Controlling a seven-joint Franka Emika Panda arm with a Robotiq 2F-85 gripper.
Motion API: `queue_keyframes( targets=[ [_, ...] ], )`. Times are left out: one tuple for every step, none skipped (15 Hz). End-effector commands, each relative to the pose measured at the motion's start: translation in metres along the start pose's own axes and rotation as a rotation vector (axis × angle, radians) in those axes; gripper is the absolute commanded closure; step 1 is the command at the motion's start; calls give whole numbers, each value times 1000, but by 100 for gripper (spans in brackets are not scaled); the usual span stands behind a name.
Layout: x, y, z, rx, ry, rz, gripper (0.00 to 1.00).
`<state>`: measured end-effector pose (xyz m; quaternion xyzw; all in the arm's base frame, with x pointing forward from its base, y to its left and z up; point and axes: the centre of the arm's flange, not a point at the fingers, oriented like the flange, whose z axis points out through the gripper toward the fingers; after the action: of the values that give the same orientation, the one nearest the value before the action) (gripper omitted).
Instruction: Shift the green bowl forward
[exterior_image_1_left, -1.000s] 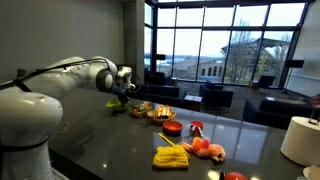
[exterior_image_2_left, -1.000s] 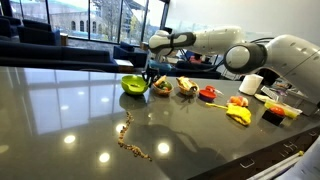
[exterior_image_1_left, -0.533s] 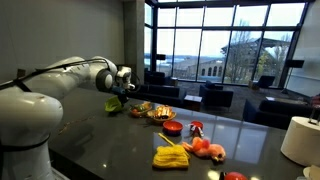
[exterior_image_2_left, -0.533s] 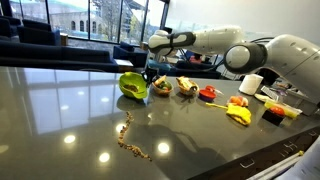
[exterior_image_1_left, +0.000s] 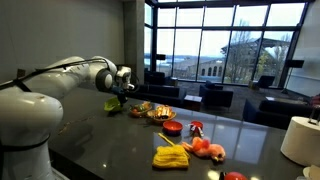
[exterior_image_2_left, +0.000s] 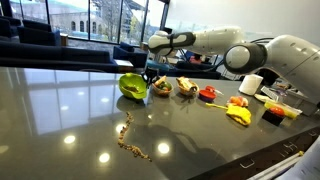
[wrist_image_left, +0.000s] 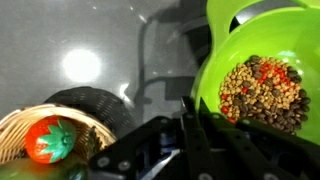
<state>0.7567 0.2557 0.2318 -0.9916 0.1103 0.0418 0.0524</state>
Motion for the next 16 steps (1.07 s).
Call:
queue_keyframes(
  targets=[
    [-15,-11,-16,7,-42,33,99],
    [-16,-13,-17,1,-45,37,99],
    [-19,-15,-18,1,-50,38,99],
    [-22,-17,-19,1,-59,45,99],
    [-24,-18,-21,1,-60,55,99],
    [-27,-20,-22,1,-65,56,99],
    [-29,-22,-24,3,-68,63,99],
    [-32,-23,-26,2,-66,67,99],
    [-33,-24,-28,6,-69,72,99],
    [-34,-25,-31,5,-72,73,99],
    [-36,-25,-34,1,-73,74,99],
    [-38,-25,-37,-4,-79,78,99],
    [-41,-24,-40,-8,-87,77,99],
    [-45,-22,-41,-12,-94,72,99],
    [-47,-21,-44,-13,-102,73,99],
    [-52,-20,-47,-10,-112,71,99]
  ],
)
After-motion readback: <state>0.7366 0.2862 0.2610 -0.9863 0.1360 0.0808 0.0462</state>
